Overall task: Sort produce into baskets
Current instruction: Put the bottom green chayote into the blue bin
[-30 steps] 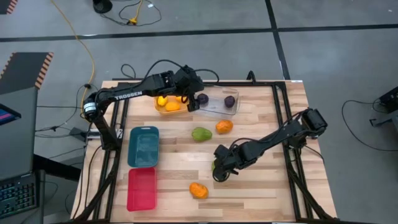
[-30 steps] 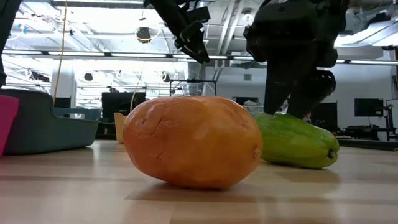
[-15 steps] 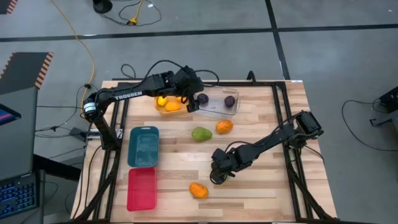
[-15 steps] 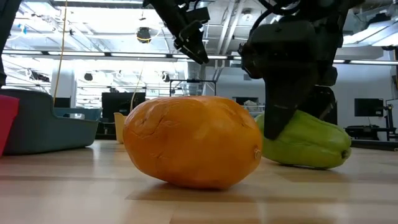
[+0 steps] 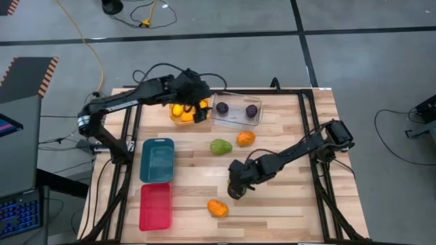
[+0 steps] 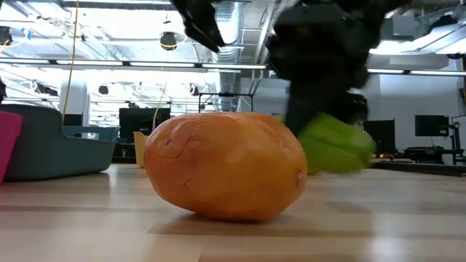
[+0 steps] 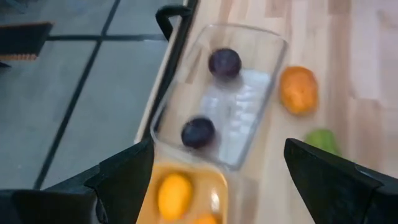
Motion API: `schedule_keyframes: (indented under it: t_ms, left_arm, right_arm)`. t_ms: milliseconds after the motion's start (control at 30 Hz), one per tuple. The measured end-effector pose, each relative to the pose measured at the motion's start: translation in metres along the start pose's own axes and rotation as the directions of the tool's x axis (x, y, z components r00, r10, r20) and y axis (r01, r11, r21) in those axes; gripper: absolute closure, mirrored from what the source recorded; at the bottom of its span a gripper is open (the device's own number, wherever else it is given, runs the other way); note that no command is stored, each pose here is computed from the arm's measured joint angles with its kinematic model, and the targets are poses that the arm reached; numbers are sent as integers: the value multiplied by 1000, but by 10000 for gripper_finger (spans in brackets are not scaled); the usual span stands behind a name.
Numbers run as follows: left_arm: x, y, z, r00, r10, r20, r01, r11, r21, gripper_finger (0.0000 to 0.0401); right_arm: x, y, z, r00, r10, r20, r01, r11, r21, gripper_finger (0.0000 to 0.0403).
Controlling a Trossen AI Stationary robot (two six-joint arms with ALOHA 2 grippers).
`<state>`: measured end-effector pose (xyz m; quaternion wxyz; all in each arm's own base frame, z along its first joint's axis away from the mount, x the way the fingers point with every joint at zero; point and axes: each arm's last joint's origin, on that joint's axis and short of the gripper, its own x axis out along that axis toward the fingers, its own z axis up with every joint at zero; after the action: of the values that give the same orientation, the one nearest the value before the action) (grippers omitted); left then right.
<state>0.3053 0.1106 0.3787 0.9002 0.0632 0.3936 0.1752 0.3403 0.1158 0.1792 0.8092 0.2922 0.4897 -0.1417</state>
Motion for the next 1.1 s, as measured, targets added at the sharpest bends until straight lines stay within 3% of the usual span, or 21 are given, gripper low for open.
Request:
schedule_keyframes:
  t_ms: [200,367,567,700,767,900,1100]
  left_arm:
    - [-55,-10,-16,998,-45,-40,42,996,-80,54]
    - [-94,-23,-27,996,-79,-27,76,991,-115,54]
    - [-133,-36,-38,999,-4,33,9,989,-148,54]
    - [-153,-44,-46,998,-10,62,21,985,-171,54]
    - [-161,-48,-49,996,-16,83,31,984,-176,54]
    - [-173,-55,-52,992,-13,124,35,984,-176,54]
    - [-181,-61,-54,988,-4,157,30,986,-163,54]
  right_arm:
    - [-16,16,45,968,150,200,-121,981,-148,93]
    - [-19,20,83,862,305,404,-211,942,-260,93]
    - [-32,14,114,725,390,569,-235,915,-327,93]
    - [-38,13,126,641,422,641,-240,903,-355,92]
    - [-34,12,133,579,445,683,-257,895,-366,92]
    - [-10,17,144,503,478,721,-256,878,-404,92]
    - [31,29,175,481,472,739,-250,882,-400,91]
